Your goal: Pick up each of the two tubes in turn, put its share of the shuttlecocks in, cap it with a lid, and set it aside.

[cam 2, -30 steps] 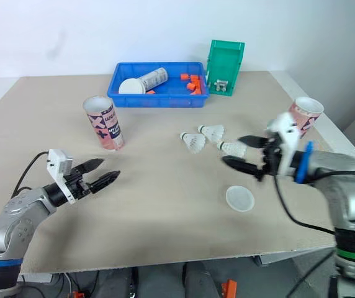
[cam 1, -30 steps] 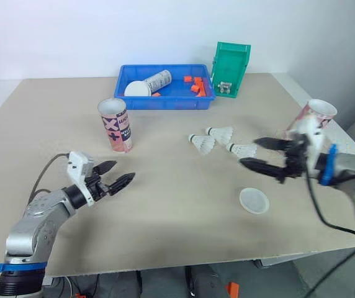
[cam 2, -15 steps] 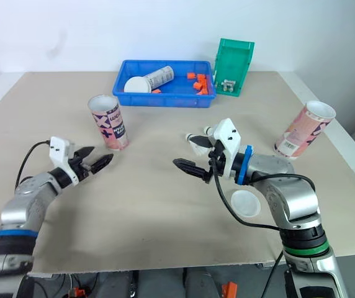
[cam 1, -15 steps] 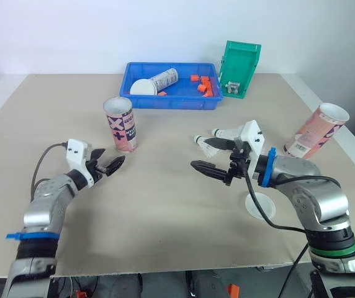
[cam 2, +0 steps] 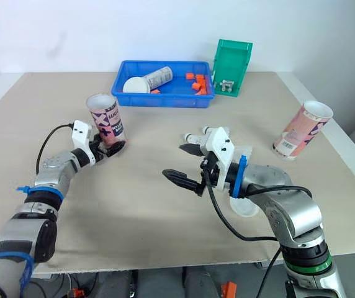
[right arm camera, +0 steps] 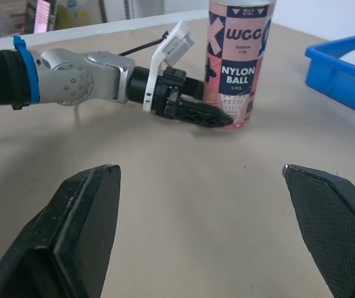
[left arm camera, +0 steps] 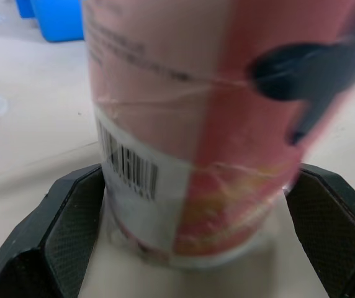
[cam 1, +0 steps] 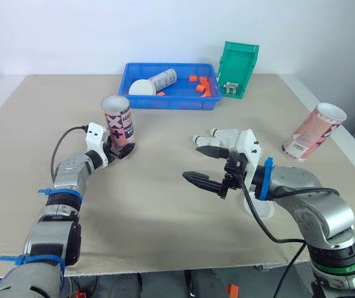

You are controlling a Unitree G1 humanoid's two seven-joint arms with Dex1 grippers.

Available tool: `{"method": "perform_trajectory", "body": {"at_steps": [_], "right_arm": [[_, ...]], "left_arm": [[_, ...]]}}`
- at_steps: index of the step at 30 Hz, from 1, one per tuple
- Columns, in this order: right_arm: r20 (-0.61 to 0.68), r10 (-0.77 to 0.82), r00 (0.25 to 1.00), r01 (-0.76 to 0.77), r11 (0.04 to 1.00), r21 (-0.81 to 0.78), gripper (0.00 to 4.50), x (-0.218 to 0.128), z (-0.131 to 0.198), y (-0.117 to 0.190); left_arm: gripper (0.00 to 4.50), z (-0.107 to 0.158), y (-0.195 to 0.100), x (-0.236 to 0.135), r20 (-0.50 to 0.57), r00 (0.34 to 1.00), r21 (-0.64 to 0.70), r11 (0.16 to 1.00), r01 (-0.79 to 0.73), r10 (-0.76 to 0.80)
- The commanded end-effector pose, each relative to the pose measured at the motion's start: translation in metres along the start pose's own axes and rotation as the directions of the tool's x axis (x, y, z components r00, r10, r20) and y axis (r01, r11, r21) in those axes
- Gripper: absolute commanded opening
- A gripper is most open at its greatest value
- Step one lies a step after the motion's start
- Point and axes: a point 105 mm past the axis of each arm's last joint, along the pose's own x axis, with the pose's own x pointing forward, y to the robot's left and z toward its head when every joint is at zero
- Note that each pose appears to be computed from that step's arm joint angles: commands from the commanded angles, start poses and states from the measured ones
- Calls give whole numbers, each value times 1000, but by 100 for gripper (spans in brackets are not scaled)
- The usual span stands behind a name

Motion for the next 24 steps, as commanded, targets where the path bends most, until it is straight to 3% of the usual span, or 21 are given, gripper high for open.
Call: {"method": "perform_trajectory", "body": {"at_steps": [1, 9, 10, 12, 19, 24], "right_arm": [[44, -24, 999, 25, 999, -36, 447, -5, 14, 3], [34, -53, 998, 54, 998, -37, 447, -8, 13, 2], [34, -55, 998, 56, 998, -37, 450, -8, 13, 2], [30, -59, 998, 60, 997, -37, 450, -9, 12, 1], [-23, -148, 989, 148, 989, -31, 450, -22, 1, -16], [-140, -364, 921, 365, 931, -14, 450, -33, -33, -49]], "left_arm": [[450, 6, -6, 11, 1, 1000, 26, 999, 24, -24], [450, 20, -9, 20, 42, 999, 10, 1000, 22, -22], [396, 20, -9, 20, 40, 999, 5, 1000, 18, -18], [338, 17, -9, 20, 30, 999, 4, 1000, 19, -19], [338, 17, -9, 10, 56, 996, 51, 997, 65, -68], [338, 25, -31, -12, -4, 958, 217, 935, 280, -286]]}}
